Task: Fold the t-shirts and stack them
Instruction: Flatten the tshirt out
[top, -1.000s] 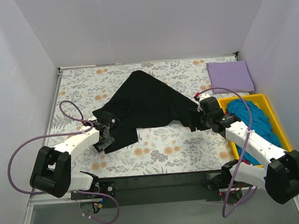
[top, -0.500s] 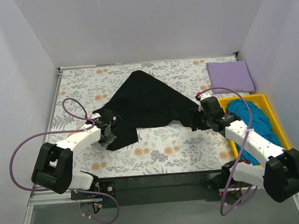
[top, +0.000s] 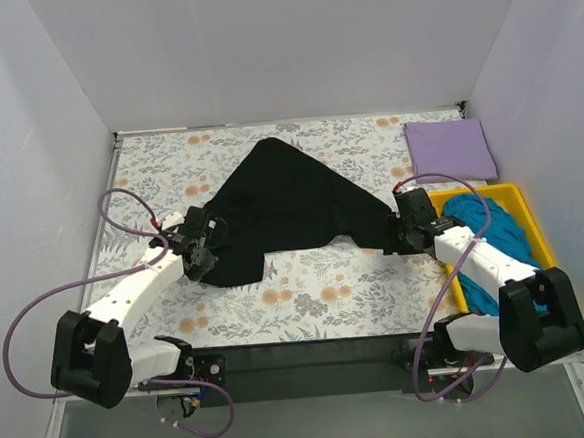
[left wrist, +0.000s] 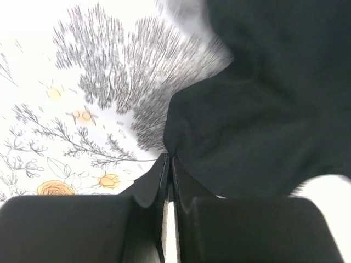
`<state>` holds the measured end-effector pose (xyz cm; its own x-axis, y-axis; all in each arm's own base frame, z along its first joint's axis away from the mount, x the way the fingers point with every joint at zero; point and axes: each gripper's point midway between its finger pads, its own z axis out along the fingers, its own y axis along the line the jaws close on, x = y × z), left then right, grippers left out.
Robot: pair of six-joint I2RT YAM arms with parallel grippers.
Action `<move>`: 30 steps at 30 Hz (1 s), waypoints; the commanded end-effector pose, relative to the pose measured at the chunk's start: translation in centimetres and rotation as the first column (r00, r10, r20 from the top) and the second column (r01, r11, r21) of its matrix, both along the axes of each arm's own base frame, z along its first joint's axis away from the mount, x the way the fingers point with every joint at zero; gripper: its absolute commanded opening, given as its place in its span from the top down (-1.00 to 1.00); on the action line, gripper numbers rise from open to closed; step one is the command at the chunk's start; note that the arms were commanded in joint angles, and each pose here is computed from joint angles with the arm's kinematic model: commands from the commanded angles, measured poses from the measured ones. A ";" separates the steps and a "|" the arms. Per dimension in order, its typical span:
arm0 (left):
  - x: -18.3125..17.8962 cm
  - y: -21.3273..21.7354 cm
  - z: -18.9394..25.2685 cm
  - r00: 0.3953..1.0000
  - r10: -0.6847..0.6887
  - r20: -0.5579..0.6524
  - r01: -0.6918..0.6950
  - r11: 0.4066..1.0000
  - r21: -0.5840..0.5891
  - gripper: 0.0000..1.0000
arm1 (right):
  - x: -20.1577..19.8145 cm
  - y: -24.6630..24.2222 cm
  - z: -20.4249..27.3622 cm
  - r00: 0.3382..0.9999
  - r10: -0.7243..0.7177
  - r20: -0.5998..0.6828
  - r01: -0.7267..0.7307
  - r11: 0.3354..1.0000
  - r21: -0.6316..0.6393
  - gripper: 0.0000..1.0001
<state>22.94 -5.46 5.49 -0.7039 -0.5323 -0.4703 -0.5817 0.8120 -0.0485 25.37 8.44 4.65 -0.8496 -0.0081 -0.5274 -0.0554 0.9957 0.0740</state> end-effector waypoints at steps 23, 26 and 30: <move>1.7 1.6 8.7 0.966 0.003 0.257 0.002 1.000 -0.021 1.00 | 3.0 0.2 -3.4 0.989 -0.121 -0.080 0.115 0.990 -0.076 -0.09; 1.8 1.7 9.2 0.963 -0.002 0.270 0.007 1.000 -0.016 1.00 | 1.5 0.1 -4.9 0.982 -0.113 -0.151 0.096 0.989 -0.111 -0.09; 1.8 2.1 10.0 0.957 0.002 0.292 -0.001 1.000 -0.005 1.00 | -1.0 -0.1 -6.4 0.963 -0.107 -0.249 0.077 0.989 -0.128 0.03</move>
<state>24.32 -4.13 13.16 -0.5835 -0.5398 -0.6068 -0.5445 0.8143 -0.2008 28.83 9.39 1.67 -0.8838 0.0466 -0.4656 0.0415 0.9989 0.0214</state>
